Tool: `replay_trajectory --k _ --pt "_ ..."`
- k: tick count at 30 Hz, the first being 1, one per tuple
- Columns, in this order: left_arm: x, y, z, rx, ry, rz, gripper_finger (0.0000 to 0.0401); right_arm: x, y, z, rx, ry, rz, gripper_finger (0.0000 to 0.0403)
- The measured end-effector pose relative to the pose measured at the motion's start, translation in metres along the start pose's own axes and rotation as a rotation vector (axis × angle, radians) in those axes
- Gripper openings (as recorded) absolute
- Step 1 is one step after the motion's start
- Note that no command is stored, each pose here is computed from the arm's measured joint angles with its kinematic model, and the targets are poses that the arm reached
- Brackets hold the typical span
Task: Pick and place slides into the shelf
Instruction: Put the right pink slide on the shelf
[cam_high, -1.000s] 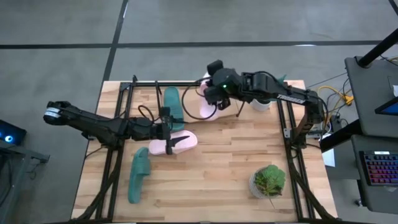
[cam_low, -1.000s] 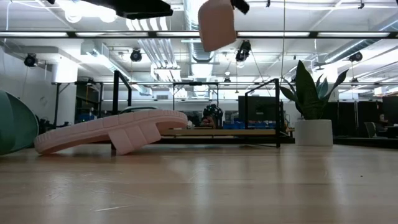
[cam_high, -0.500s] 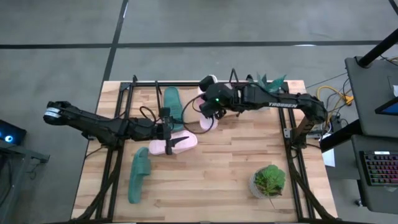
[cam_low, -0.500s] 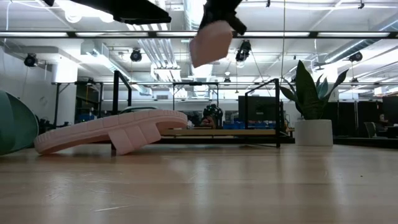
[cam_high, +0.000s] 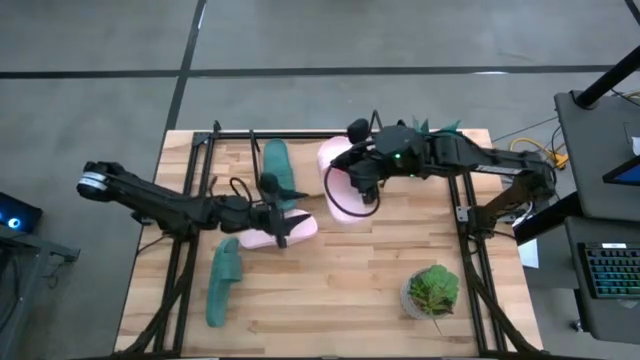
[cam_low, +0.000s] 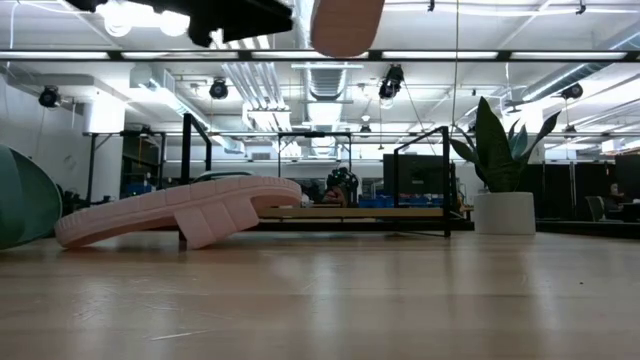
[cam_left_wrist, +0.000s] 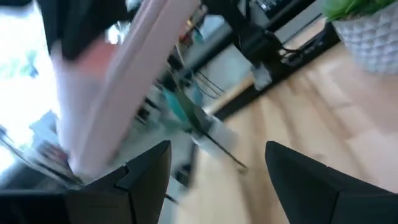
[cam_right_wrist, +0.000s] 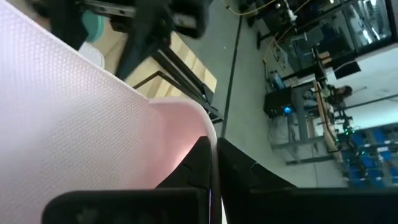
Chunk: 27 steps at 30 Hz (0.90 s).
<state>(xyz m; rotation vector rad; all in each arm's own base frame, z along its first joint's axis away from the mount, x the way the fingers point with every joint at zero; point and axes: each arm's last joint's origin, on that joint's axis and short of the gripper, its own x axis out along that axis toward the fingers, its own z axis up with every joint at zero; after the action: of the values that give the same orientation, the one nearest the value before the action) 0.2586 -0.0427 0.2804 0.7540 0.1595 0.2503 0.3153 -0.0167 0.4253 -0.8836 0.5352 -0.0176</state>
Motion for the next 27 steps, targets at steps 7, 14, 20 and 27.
replay_trajectory --k 7,14,20,27 --pt "0.023 -0.022 0.009 0.302 -0.133 0.155 0.0244 -0.006 0.003 -0.006 0.033 0.01 -0.006 0.0008" --pt "0.041 -0.034 0.009 0.456 -0.139 0.266 0.0244 0.003 0.007 -0.013 0.054 0.046 0.014 0.0008" --pt "0.054 -0.031 0.02 0.438 -0.071 0.313 0.0244 0.013 0.008 -0.017 0.07 0.071 0.024 0.0008" --pt "0.056 -0.03 0.022 0.444 -0.044 0.297 0.0244 0.017 0.009 -0.017 0.056 0.064 0.018 0.0008"
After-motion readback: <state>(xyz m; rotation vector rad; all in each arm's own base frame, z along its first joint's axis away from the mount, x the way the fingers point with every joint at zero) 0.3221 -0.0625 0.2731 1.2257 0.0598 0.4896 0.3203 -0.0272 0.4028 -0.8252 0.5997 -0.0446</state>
